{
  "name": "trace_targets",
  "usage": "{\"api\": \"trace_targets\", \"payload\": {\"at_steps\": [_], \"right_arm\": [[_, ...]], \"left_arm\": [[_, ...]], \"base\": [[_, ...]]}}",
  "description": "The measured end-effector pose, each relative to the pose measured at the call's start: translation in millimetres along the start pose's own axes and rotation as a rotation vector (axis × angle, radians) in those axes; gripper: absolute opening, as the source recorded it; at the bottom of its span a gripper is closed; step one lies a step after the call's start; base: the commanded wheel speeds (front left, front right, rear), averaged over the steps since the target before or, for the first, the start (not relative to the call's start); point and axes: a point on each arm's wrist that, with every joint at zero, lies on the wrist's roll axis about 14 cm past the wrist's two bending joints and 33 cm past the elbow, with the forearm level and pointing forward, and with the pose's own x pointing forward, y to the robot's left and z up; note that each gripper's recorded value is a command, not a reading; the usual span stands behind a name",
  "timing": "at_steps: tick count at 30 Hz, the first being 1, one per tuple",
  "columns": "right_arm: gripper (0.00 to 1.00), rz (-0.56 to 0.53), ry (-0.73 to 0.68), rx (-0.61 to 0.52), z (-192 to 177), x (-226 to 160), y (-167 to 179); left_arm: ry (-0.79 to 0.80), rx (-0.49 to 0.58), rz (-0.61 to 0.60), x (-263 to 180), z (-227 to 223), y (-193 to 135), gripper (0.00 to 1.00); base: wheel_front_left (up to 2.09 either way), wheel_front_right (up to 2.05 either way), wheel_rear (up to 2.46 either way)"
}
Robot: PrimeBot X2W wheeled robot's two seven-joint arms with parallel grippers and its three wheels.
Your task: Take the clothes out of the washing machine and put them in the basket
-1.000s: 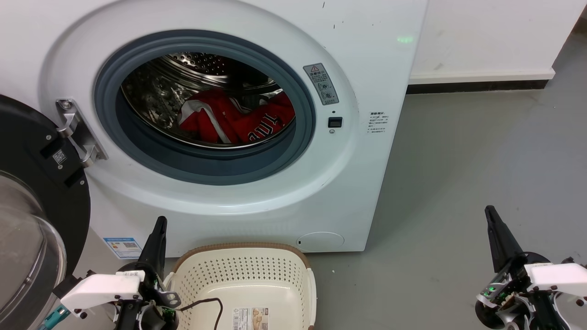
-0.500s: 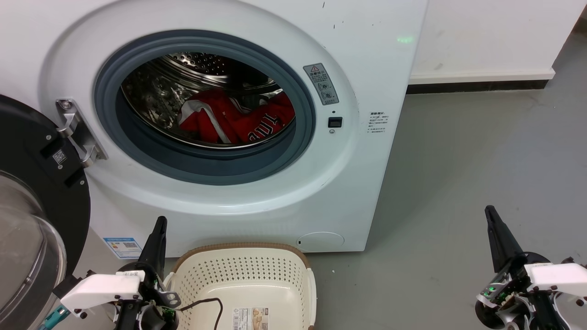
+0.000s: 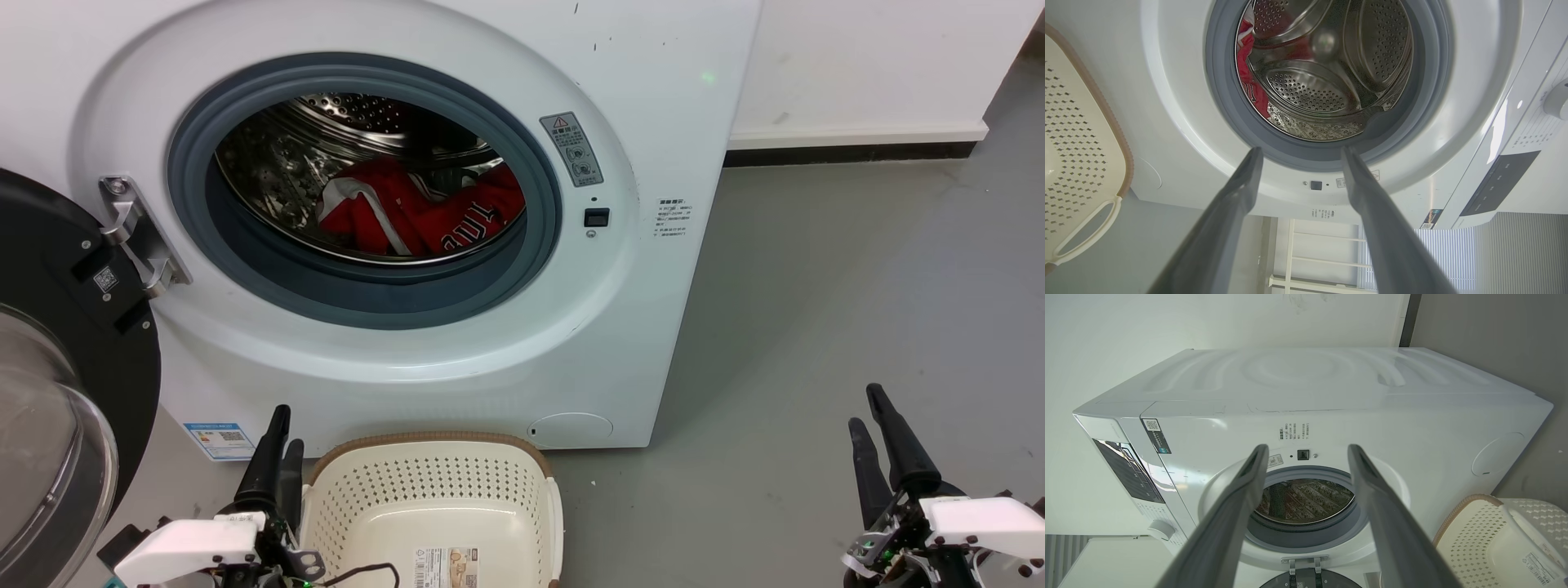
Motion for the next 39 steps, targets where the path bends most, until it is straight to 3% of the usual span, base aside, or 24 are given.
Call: {"api": "trace_targets", "payload": {"at_steps": [12, 24, 39], "right_arm": [[1.0, -0.008, -0.056, -0.108, 11, -1, -1], [1.0, 0.036, -0.085, -0.398, 16, 1, 17], [1.0, 0.211, -0.112, -0.836, -1, 2, 72]], "left_arm": [[-0.08, 0.088, 0.029, -4, 19, 8, 1.0], [-0.166, 0.26, -0.007, -5, 41, -8, 1.0], [-0.257, 0.58, -0.112, -4, 53, -60, 1.0]], "base": [[0.0, 0.0, 0.0], [0.0, 0.0, 0.0], [0.0, 0.0, 0.0]]}}
